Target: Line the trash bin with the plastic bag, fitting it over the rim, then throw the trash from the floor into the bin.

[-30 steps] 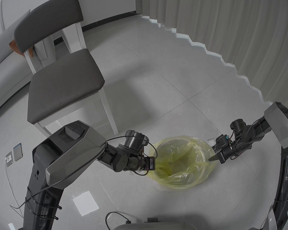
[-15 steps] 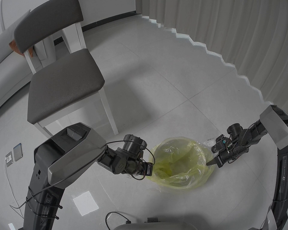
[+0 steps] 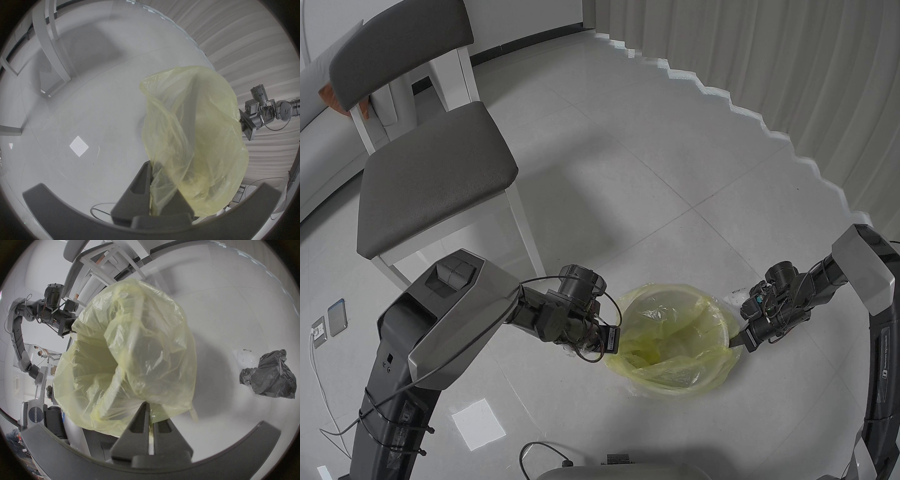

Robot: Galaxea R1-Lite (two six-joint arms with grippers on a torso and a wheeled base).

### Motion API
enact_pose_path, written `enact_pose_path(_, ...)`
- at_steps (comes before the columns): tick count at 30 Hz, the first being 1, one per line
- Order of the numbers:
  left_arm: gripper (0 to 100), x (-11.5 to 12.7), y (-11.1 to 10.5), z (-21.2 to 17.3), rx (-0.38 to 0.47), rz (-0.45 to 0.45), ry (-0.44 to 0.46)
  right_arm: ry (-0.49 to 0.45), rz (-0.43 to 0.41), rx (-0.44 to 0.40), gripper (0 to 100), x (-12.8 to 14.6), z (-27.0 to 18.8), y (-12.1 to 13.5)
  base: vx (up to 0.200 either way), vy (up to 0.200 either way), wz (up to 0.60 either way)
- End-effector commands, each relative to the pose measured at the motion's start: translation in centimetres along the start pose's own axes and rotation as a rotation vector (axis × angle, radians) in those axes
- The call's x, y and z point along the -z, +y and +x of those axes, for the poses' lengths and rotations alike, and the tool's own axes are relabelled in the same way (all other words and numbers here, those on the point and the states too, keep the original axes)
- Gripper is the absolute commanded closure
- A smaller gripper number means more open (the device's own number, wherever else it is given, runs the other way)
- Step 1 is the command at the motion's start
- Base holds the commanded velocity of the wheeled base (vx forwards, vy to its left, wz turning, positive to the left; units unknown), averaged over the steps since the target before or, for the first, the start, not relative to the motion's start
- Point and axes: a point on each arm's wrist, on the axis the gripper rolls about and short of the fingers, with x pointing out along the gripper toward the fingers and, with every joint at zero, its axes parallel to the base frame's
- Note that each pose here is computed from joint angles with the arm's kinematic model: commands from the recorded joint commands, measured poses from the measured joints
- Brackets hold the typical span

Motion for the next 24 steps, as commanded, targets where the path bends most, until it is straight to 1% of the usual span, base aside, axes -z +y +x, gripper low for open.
enact_pose_path(1,100,-0.41,0.04,0.72,0.015,-0.003,0.019,0.007,0.003,-0.006,100,0.18,0.57,-0.16,0.000,0.000,0.00)
enact_pose_path(5,100,-0.08,0.12,0.71,0.011,0.025,0.058,0.010,-0.001,-0.008,100,0.24,0.58,-0.13,0.000,0.000,0.00)
enact_pose_path(9,100,0.15,0.03,0.58,0.026,0.027,0.094,0.011,0.000,-0.009,100,0.28,0.63,-0.14,0.000,0.000,0.00)
enact_pose_path(15,100,0.45,0.17,0.47,0.024,0.050,0.108,0.014,-0.007,-0.014,100,0.16,0.84,0.16,0.000,0.000,0.00)
enact_pose_path(24,100,0.55,0.18,0.38,0.021,0.039,0.111,0.018,-0.022,-0.019,100,0.07,0.86,0.44,0.000,0.000,0.00)
